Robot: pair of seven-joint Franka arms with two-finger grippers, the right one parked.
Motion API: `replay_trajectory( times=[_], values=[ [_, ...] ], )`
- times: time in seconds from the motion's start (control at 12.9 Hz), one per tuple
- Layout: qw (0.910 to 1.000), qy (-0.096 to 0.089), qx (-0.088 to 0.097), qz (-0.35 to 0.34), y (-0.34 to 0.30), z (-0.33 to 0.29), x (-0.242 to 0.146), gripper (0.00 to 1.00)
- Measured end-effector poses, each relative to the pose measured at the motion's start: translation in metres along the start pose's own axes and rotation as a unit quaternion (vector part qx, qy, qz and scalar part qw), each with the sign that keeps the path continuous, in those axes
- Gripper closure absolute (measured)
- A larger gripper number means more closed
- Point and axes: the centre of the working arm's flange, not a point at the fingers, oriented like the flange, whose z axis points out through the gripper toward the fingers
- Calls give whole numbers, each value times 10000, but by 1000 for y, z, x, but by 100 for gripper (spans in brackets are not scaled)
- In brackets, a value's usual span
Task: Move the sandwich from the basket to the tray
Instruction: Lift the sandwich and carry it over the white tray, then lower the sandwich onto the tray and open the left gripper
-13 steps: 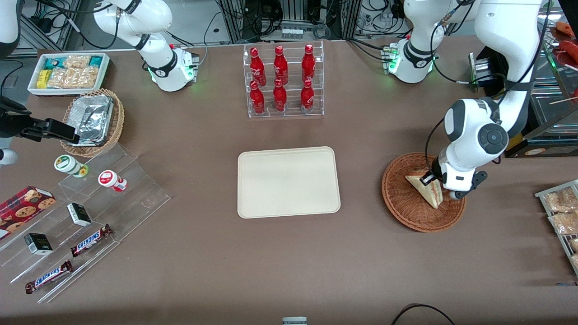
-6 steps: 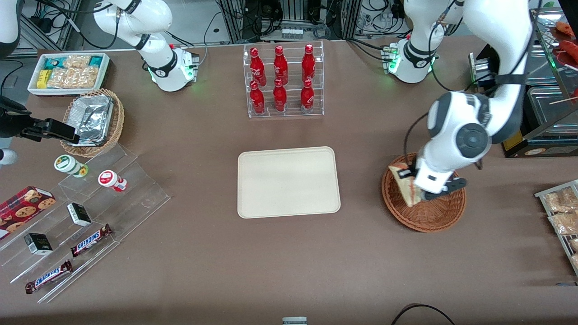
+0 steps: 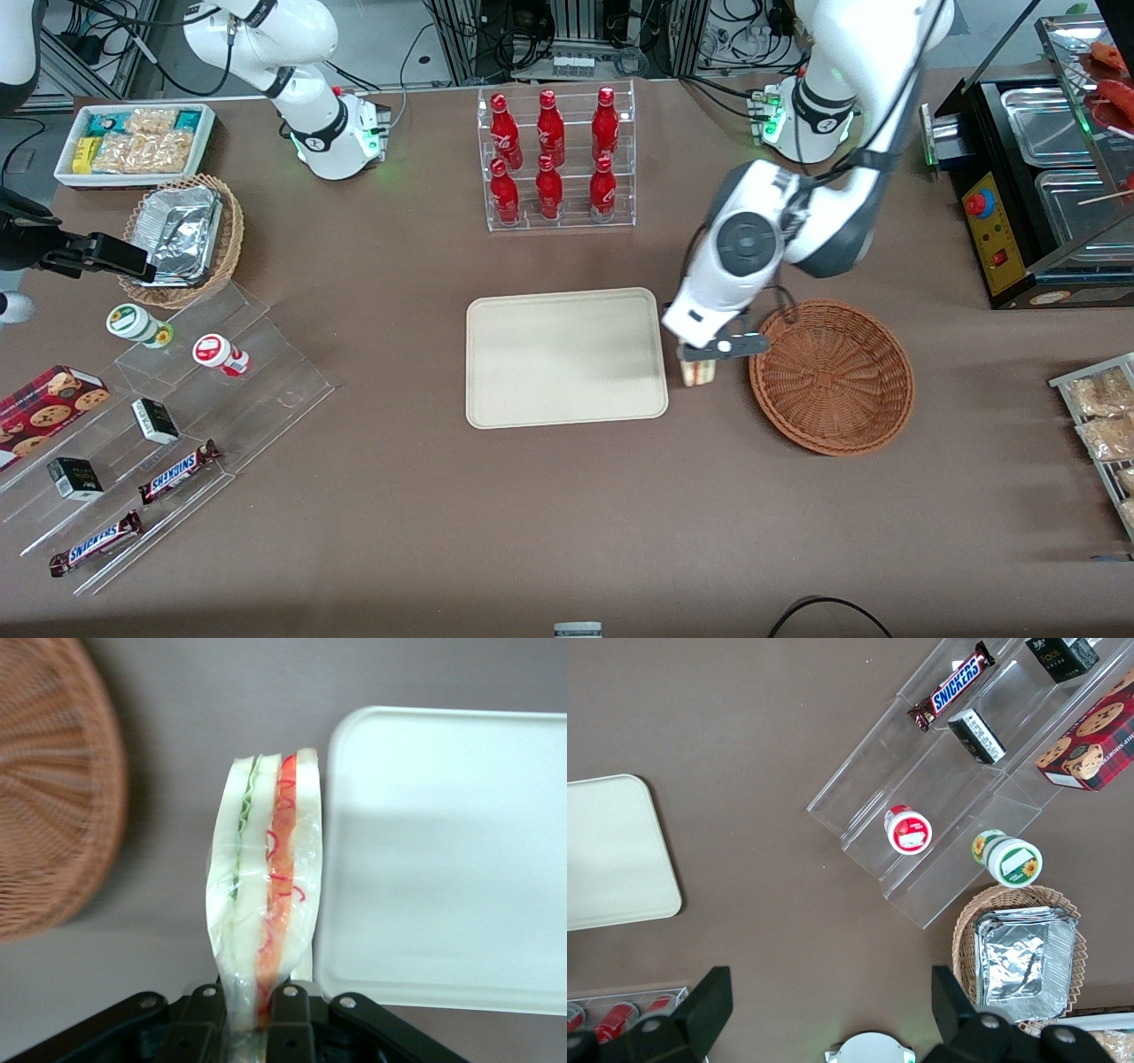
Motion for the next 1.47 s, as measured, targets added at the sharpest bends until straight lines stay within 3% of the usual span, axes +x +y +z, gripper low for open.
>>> replay_trajectory(
  times=[0.31,0.62,0.85,1.47],
  values=[
    [9998,113,-87,-109,86,27,1,84],
    [9990,266,-291,-190,149,46,-16,84],
    [9985,328,-371,-244,172,59,-21,84],
    [9978,272,-327,-515,185,79,-24,85]
  ],
)
